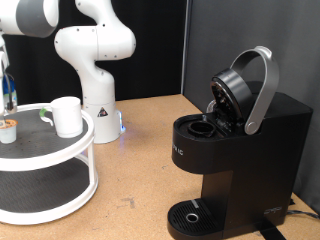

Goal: Make a cup of coffee with the keurig machine

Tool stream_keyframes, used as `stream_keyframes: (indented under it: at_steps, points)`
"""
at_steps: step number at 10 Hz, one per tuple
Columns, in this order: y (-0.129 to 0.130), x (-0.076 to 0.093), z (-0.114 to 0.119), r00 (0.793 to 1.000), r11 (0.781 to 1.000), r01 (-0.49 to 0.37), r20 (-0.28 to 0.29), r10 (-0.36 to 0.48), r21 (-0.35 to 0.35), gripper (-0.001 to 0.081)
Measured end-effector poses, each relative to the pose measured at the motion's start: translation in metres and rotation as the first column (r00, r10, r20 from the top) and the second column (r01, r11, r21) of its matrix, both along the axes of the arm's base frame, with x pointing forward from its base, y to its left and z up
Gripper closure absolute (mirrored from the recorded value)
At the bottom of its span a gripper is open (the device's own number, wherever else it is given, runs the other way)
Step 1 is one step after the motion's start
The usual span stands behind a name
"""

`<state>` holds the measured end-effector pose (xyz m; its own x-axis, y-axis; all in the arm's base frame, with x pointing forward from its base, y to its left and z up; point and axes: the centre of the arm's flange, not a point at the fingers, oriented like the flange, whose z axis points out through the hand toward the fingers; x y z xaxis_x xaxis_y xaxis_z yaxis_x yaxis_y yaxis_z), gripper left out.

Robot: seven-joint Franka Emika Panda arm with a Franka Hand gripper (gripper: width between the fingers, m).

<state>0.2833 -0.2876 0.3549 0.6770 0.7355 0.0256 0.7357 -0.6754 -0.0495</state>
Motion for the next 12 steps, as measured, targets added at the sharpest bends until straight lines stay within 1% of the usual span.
stream_keyframes:
  at_steps: [5, 8, 9, 10, 11, 12]
  points:
    - [0.005, -0.001, -0.016, 1.0, 1.0, -0.003, -0.001, 0.003, -0.004, 0.0003]
    - [0.007, -0.002, -0.021, 1.0, 1.0, -0.006, -0.005, 0.006, -0.001, 0.0003]
    - [0.008, -0.003, -0.021, 1.0, 1.0, -0.009, -0.007, 0.009, -0.002, 0.0021]
    - [0.008, -0.003, -0.022, 1.0, 1.0, -0.011, -0.01, 0.011, -0.003, 0.0021]
    - [0.008, -0.003, -0.023, 1.0, 1.0, -0.01, -0.013, 0.01, -0.003, 0.0179]
    - [0.008, -0.003, -0.024, 1.0, 1.0, -0.009, -0.017, 0.009, -0.003, 0.0179]
